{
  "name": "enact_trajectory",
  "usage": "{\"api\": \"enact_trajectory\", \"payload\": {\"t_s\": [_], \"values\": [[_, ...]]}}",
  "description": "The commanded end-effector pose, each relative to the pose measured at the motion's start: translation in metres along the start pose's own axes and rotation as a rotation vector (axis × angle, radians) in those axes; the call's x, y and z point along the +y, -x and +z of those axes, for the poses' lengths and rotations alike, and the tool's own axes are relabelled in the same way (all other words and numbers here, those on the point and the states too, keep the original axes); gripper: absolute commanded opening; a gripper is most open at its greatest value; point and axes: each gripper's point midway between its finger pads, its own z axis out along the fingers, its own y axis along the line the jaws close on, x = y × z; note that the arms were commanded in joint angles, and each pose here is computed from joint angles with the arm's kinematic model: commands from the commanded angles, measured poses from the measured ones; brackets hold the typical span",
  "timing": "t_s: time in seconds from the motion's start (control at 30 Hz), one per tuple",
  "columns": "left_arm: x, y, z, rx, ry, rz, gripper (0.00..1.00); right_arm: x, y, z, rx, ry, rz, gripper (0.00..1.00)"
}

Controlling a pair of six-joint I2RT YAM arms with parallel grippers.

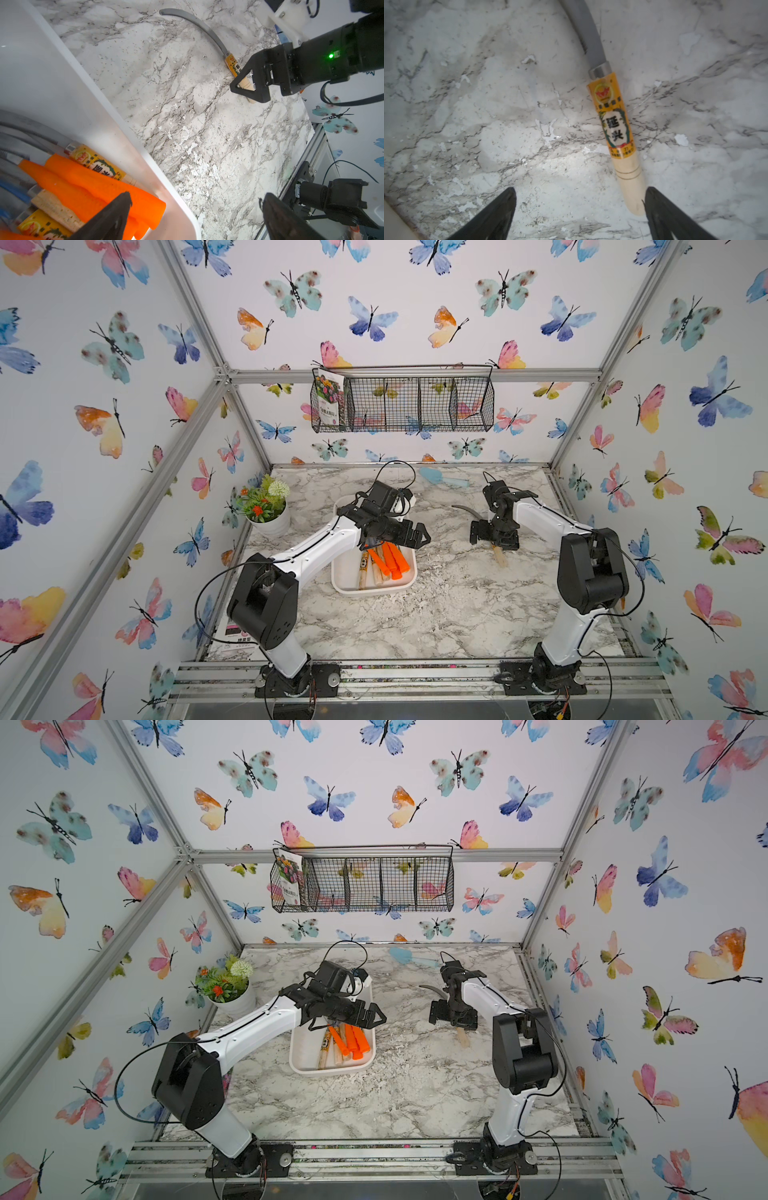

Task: Put small sickles into storage boxes
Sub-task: Pick up the sickle at the center of the board.

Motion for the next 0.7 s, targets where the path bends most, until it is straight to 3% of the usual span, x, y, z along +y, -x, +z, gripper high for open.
{"api": "enact_trajectory", "payload": {"t_s": [0.0, 0.17, 0.53, 0.67], "values": [[-0.010, 0.006, 0.011, 0.014, -0.087, 0.011, 0.98, -0.014, 0.000, 0.013, 0.022, -0.032, -0.007, 0.98], [-0.011, 0.007, 0.022, 0.034, -0.121, -0.010, 0.98, -0.022, 0.000, 0.029, 0.044, -0.032, 0.013, 0.90], [-0.011, 0.007, 0.023, 0.035, -0.121, -0.017, 0.98, -0.018, -0.003, 0.047, 0.079, -0.012, 0.011, 0.47], [-0.012, 0.007, 0.020, 0.028, -0.117, -0.015, 0.98, -0.016, -0.004, 0.045, 0.078, 0.001, 0.013, 0.40]]}}
